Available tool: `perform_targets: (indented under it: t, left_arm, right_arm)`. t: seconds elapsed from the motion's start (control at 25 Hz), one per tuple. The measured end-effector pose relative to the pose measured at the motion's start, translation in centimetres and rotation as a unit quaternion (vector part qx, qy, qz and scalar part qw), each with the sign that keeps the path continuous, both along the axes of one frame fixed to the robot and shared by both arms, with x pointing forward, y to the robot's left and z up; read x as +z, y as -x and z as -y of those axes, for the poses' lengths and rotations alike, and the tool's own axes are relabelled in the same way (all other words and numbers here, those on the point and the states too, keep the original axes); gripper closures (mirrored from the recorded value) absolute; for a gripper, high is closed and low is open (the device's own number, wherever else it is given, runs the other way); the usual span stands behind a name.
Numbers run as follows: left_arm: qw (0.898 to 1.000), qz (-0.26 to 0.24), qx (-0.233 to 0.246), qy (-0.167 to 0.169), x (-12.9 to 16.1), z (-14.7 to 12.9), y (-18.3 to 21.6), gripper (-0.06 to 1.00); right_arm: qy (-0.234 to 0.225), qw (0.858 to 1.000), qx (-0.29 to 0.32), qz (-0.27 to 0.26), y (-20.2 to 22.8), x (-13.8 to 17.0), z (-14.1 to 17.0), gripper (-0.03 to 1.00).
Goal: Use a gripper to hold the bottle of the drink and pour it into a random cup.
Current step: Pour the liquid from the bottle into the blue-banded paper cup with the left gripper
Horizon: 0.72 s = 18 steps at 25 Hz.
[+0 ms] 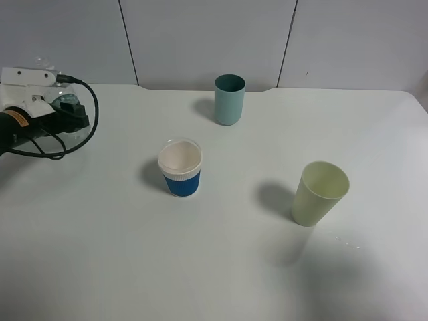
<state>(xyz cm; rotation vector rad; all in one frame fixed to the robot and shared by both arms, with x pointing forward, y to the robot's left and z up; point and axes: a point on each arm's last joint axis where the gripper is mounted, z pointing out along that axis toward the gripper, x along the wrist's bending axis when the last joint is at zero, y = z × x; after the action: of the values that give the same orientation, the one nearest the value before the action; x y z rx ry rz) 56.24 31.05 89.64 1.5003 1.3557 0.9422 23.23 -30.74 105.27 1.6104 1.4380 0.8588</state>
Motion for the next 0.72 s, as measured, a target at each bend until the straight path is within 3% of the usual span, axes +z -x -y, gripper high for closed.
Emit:
perform_targets:
  t: [0.48, 0.72]
  left_arm:
    - [0.998, -0.024, -0.026, -0.060, 5.0, 2.9, 1.6, 0.44]
    - [0.993, -0.017, -0.034, -0.114, 7.2, 4.6, 2.7, 0.44]
  right_arm:
    - [0.000, 1.000, 0.000, 0.000, 0.0, 0.0, 0.0, 0.33]
    - [0.000, 1.000, 0.000, 0.000, 0.0, 0.0, 0.0, 0.33]
